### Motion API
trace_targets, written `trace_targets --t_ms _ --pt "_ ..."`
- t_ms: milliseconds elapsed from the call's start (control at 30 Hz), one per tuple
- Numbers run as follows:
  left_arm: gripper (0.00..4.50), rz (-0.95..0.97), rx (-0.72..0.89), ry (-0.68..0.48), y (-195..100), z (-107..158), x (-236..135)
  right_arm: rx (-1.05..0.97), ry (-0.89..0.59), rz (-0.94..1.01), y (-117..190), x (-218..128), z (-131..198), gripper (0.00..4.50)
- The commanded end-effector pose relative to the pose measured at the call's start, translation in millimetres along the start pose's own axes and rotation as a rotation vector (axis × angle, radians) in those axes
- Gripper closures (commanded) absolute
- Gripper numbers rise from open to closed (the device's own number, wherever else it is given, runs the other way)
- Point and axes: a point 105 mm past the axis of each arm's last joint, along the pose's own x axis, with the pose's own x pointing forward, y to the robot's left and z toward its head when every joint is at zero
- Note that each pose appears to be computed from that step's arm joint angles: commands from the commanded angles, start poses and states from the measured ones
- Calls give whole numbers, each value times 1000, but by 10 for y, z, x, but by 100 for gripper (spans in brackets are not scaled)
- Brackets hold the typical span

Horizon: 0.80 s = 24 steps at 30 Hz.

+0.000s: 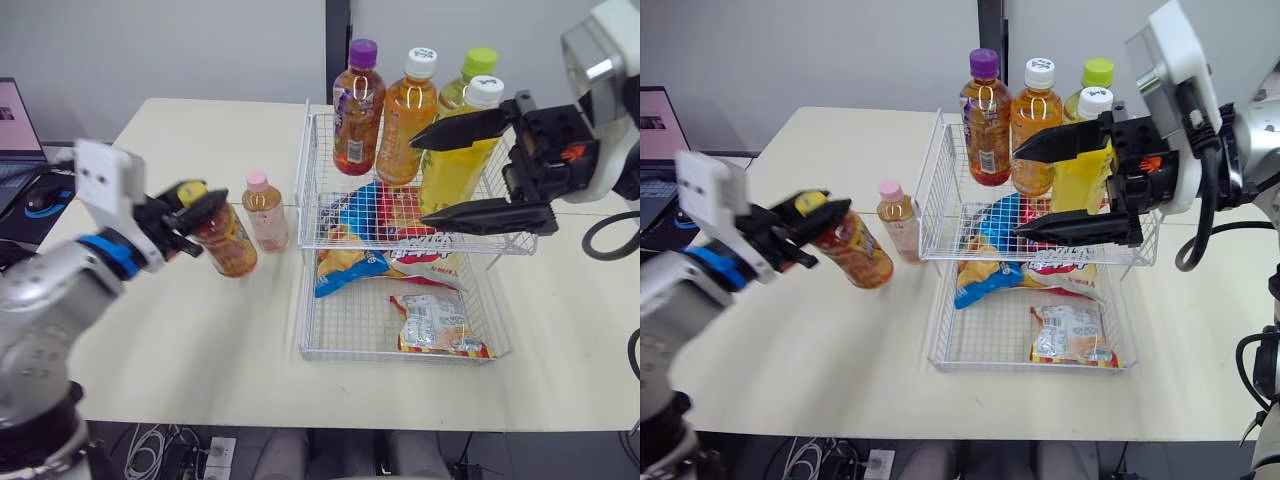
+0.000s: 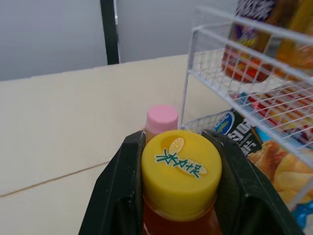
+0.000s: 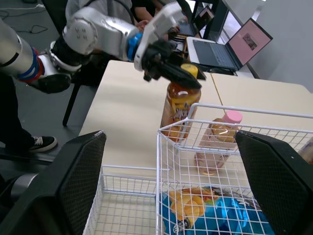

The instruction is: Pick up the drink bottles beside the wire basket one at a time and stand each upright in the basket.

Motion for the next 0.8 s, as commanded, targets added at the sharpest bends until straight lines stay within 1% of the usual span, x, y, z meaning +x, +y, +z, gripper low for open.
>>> trace_targets --t_ms 33,67,133,200,267,367,533,600,700,800 --pt "312 -58 50 -98 60 528 -179 -29 -13 -36 6 -119 99 0" --pt "312 -69 60 -114 102 687 -211 -30 -6 -50 -3 -142 99 0" --pt "312 -85 70 -135 160 923 -267 -31 8 -75 -18 -178 94 0" --pt "312 -109 85 -141 187 1103 -281 -31 22 -101 -30 -223 84 0" --pt "312 -146 98 -131 181 1218 -272 -28 29 -120 -31 -258 82 0" --pt "312 -242 107 -140 93 1407 -194 -23 29 -138 -17 -299 89 0" --pt "312 -412 118 -211 -109 1811 29 -15 19 -173 -1 -341 101 0" --pt "312 -479 115 -228 -205 1932 113 -13 19 -186 7 -349 101 0" --pt "312 -586 112 -233 -379 2042 247 -14 19 -211 10 -365 105 0" --pt "312 -667 105 -217 -522 2045 423 -16 18 -232 10 -378 105 0"
